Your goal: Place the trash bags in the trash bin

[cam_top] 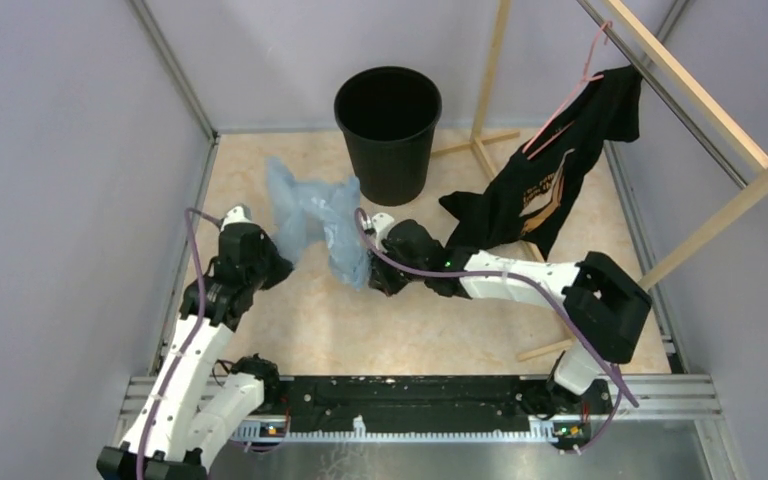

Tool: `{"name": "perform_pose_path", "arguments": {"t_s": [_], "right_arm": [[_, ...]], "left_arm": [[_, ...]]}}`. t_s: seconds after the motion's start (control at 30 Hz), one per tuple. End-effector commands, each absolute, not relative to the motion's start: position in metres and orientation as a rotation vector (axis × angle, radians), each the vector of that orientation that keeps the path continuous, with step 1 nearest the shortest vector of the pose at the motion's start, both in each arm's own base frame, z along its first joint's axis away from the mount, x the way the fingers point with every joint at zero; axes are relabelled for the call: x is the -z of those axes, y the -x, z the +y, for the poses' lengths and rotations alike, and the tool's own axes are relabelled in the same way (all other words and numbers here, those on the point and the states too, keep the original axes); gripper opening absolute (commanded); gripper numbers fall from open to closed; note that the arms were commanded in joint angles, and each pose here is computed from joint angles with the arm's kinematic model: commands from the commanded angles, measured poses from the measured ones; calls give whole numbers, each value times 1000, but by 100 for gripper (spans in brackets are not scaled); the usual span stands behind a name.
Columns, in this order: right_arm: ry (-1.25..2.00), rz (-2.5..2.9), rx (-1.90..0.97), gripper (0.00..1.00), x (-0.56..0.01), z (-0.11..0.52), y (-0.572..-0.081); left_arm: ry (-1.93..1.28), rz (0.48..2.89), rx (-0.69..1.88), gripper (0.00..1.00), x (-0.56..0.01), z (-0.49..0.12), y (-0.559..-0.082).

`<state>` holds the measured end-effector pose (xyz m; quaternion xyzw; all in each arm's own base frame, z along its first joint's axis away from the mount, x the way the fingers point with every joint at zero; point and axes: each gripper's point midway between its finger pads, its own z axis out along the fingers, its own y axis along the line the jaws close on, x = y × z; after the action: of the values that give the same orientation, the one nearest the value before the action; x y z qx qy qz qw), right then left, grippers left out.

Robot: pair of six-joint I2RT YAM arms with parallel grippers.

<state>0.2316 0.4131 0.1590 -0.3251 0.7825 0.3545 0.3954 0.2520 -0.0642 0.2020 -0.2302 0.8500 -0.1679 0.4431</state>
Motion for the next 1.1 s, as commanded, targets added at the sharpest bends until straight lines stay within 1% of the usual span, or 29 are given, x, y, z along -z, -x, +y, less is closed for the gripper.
{"name": "perform_pose_path", "arguments": {"t_s": [0.0,0.03,0.07,0.1,0.17,0.23,0.27,0.3,0.37,0.4,0.43,0.47,0.5,0.53,0.57,0.6,0.63,0.67,0.7,0.73,0.77,0.83,0.9,0.93,1.0,1.07], "right_arm": [[715,1784,-955,0,-290,408,-243],[717,1722,-925,0,-326,404,-248],[725,1630,-902,0,-370,400,-250],[714,1528,-904,0,-428,391,-246],[713,1350,-913,0,-511,372,-222],[729,1160,-925,0,-563,355,-187],[740,1073,-947,0,-575,348,-170],[735,1005,-980,0,-579,342,-158],[705,986,-989,0,-555,339,-158],[699,1039,-959,0,-525,344,-168],[695,1130,-911,0,-484,354,-185],[697,1246,-869,0,-434,365,-203],[704,1395,-852,0,-375,374,-220],[730,1556,-838,0,-314,382,-231],[751,1711,-817,0,-257,383,-235],[757,1845,-790,0,-210,381,-234],[760,1937,-787,0,-178,377,-228],[748,1985,-792,0,-162,374,-223],[757,1988,-845,0,-162,376,-215],[753,1967,-878,0,-170,377,-212],[738,1924,-898,0,-191,378,-213],[735,1832,-882,0,-244,378,-220],[761,1691,-858,0,-320,377,-226],[748,1570,-875,0,-385,375,-225],[749,1395,-908,0,-471,362,-208],[750,1202,-956,0,-538,343,-177]], "left_arm": [[534,1831,445,0,-314,-47,-234],[459,1723,496,0,-360,-52,-234],[358,1565,559,0,-427,-58,-226],[243,1459,630,0,-475,-70,-212],[-21,1197,752,0,-564,-93,-163],[-196,954,829,0,-617,-104,-105],[-221,876,846,0,-627,-103,-85],[-204,826,848,0,-629,-98,-75],[-71,862,820,0,-604,-82,-91],[46,957,787,0,-573,-72,-118],[178,1073,758,0,-533,-62,-145],[336,1219,701,0,-480,-50,-175],[472,1399,634,0,-416,-43,-198],[574,1571,560,0,-356,-39,-210],[635,1746,484,0,-293,-38,-215],[667,1857,440,0,-255,-38,-214],[703,1930,409,0,-231,-37,-209],[712,1961,394,0,-220,-36,-206],[690,1955,400,0,-223,-37,-205],[652,1914,422,0,-239,-39,-207],[604,1851,455,0,-262,-41,-209],[436,1665,569,0,-340,-56,-213],[270,1502,675,0,-427,-74,-206],[168,1410,730,0,-474,-84,-192],[-56,1209,809,0,-558,-101,-152],[-189,1015,856,0,-613,-107,-103]]}}
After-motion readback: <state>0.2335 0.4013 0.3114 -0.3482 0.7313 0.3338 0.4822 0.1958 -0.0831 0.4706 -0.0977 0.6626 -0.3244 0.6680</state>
